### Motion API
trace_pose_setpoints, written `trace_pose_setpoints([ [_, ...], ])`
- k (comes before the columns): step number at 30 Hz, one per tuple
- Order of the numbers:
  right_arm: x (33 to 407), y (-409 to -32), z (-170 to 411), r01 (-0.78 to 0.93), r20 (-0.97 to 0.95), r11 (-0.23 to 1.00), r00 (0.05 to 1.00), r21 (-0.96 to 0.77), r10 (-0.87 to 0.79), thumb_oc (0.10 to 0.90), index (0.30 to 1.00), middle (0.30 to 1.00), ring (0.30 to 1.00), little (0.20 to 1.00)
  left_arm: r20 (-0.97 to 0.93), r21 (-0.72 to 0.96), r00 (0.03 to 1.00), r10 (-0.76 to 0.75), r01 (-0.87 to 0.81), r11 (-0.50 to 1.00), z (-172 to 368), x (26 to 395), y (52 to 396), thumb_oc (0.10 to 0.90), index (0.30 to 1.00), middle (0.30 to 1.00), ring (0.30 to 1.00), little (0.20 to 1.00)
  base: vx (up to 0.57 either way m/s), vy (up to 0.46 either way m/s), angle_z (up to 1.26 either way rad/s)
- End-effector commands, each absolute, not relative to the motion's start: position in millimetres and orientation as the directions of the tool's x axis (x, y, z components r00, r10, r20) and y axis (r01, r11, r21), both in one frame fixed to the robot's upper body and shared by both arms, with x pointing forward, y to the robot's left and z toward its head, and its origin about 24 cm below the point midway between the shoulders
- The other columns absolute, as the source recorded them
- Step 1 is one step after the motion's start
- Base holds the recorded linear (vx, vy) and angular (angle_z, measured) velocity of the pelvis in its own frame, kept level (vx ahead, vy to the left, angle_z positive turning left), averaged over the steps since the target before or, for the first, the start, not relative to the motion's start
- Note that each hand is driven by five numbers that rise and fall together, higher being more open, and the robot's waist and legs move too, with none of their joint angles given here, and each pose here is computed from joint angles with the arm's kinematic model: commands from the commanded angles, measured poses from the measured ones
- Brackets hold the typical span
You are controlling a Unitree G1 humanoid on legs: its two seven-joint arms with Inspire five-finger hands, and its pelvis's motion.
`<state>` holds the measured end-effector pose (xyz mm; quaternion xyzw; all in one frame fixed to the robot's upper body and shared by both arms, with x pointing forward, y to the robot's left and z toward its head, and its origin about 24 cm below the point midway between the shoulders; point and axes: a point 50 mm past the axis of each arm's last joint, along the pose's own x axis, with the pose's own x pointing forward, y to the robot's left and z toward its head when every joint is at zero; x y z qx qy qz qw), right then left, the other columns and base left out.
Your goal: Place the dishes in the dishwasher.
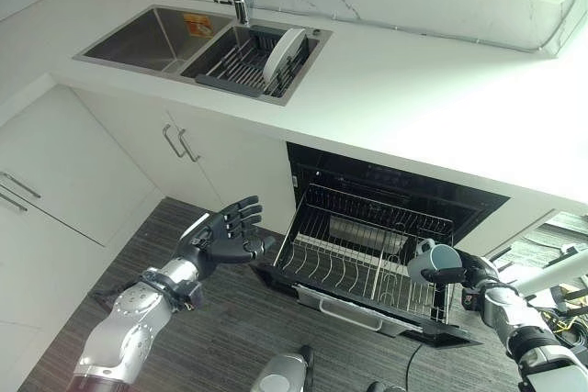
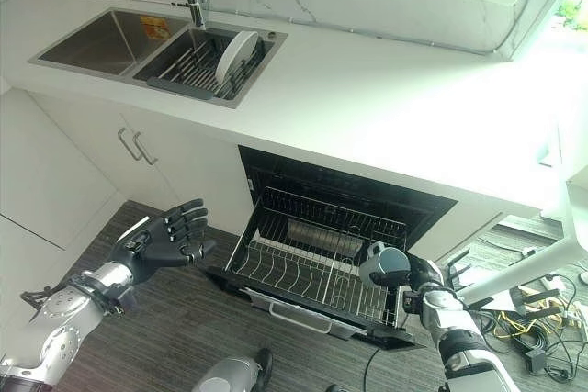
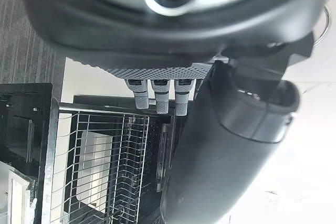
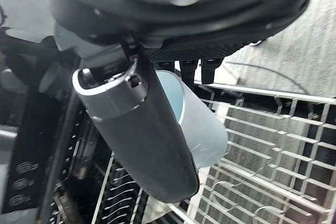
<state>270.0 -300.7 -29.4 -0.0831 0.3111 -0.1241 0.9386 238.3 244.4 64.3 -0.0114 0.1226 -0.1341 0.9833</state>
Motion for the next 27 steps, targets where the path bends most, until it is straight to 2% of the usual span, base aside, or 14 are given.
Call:
trace_pose_setpoints([
  [1,295,-300,8,0.198,-0.379,0.946,0.880,-0.256,-0.287,0.800,0.900,0.900,0.900,0.900,-0.005,0.026,0.942,-0.336,0.336,0.942,108,241,231,0.800,0.900,0.900,0.900,0.900,0.00,0.000,0.00],
  [13,304,-287,44,0.145,-0.209,0.942,0.954,-0.304,-0.215,0.800,0.900,0.900,0.900,0.900,0.002,0.017,0.948,-0.319,0.319,0.948,106,236,235,0.800,0.900,0.900,0.900,0.900,0.00,0.003,-0.02],
  [27,302,-264,74,0.103,-0.068,0.967,0.990,-0.231,-0.121,0.800,0.900,0.900,0.900,0.900,0.038,0.014,0.958,-0.284,0.283,0.959,107,232,239,0.800,0.900,0.900,0.900,0.900,0.00,0.022,-0.03],
])
